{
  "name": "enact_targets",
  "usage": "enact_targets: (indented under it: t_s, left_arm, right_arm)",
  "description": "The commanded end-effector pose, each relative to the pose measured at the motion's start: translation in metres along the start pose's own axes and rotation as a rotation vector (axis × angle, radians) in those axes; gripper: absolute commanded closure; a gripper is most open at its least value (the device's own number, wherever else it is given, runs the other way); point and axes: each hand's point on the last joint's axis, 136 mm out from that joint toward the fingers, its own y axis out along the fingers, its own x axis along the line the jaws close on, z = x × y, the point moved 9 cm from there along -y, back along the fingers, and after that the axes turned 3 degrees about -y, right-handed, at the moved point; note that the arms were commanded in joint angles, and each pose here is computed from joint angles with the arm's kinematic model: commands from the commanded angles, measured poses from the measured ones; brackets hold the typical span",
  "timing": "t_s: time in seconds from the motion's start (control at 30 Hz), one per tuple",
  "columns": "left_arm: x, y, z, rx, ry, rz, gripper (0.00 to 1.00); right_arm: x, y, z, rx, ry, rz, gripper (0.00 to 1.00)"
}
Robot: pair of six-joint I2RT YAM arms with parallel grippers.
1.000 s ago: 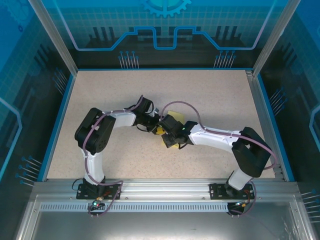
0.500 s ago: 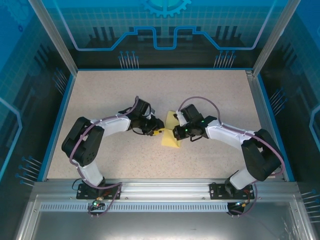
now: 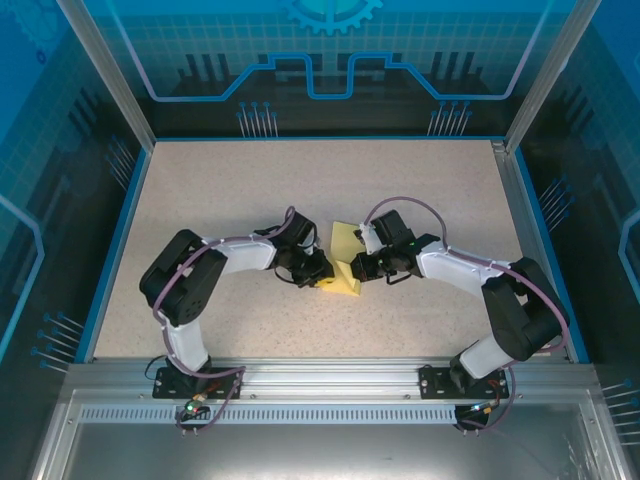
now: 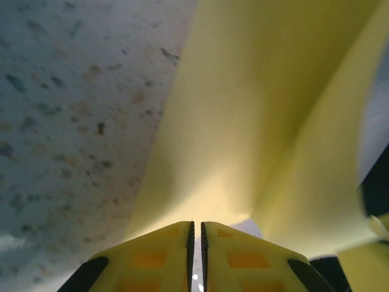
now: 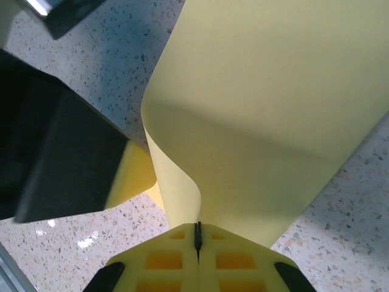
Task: Fold a paper plane with a square sheet of paper (pick it up from the middle)
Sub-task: Third fold the triangle at the center of the table.
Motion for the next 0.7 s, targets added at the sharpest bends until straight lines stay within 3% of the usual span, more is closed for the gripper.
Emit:
enact_targets:
  t_s: [0.0, 0.27, 0.43, 0.67]
  left_arm:
    - [0.002, 0.006, -0.003, 0.002, 0.009, -0.049, 0.85]
    - [0.014, -0.011, -0.005, -0.08, 0.032, -0.221, 0.87]
    - [0.021, -0.016, -0.009, -0.091, 0.026, -0.222, 0.87]
    - [0.011, -0.019, -0.013, -0.101, 0.06, -0.198, 0.85]
  right_arm:
    - [-0.001, -0.004, -0.003, -0.028, 0.014, -0.012, 0.95]
    - [0.003, -0.003, -0.01, -0.038, 0.019, -0.047, 0.94]
    - [0.007, 0.001, -0.017, -0.041, 0.02, -0.085, 0.93]
    - [-0.001, 0.013, -0.026, 0.004, 0.033, -0.001, 0.94]
